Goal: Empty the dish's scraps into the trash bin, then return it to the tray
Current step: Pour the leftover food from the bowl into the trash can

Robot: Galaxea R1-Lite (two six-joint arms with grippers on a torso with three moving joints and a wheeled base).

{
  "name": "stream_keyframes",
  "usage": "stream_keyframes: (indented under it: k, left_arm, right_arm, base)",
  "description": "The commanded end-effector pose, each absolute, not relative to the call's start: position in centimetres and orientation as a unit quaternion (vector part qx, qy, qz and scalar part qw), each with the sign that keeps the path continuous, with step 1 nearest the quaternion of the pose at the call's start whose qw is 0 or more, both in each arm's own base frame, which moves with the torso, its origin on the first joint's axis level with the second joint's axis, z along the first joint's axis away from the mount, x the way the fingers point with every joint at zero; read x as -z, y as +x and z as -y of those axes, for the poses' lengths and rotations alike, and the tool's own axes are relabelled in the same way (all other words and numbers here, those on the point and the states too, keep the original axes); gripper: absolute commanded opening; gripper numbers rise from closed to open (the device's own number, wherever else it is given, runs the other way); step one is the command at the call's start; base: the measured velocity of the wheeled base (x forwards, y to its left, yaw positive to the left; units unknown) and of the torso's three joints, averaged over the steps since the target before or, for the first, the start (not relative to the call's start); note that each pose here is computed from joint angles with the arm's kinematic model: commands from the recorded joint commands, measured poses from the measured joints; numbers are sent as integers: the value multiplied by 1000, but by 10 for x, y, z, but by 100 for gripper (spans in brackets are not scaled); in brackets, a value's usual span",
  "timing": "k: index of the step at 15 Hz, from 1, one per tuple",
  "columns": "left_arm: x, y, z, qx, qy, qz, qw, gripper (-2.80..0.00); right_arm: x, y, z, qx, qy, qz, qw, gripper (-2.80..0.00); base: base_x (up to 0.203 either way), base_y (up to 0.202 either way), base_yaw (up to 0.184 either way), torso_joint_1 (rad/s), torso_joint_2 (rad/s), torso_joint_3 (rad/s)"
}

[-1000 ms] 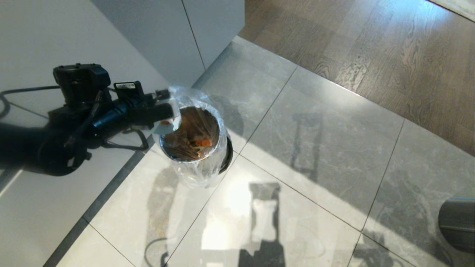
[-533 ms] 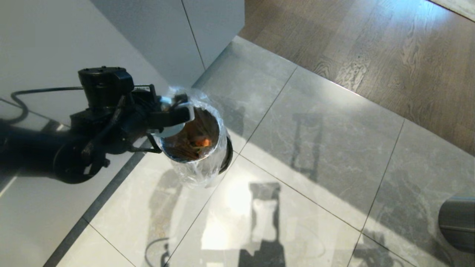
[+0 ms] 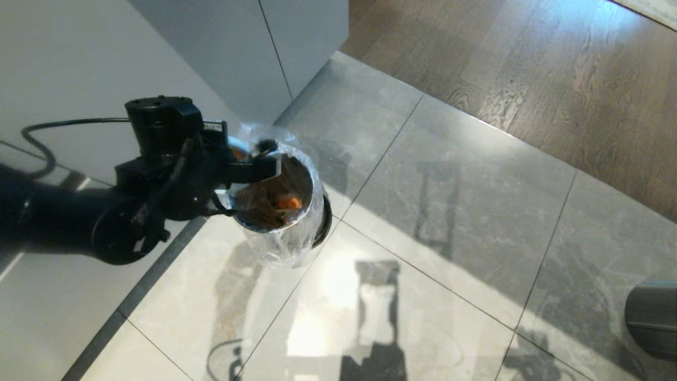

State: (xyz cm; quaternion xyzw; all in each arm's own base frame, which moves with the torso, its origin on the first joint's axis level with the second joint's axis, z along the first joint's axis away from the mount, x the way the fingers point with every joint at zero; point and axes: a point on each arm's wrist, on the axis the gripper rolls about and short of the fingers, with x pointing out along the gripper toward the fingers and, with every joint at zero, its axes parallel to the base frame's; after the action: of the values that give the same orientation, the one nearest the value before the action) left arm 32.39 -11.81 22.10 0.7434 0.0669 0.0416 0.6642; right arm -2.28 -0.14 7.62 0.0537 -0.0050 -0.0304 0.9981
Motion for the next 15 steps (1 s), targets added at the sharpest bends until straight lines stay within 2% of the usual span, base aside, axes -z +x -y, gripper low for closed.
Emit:
stream_keyframes:
  k: [1,6,11,15]
  left_arm:
    - [-216,326,126,-40,755,-73,651,-280]
    - [-218,335,141,-44,776,-50,627,-280]
    - [-231,331,157,-101,799,13,593,-280]
    - [-226,314,169,-81,804,31,589,-280]
  right_arm:
    - [-76,-23,1,30,54,5,998,-280]
    - [-76,-23,1,30,54,5,998,-280]
    - [-76,-23,1,30,54,5,998,-280]
    - [-76,-23,1,30,54,5,998,-280]
  base:
    - [0,0,0,0,0,0]
    - [0,0,0,0,0,0]
    - [0,0,0,0,0,0]
    - [0,0,0,0,0,0]
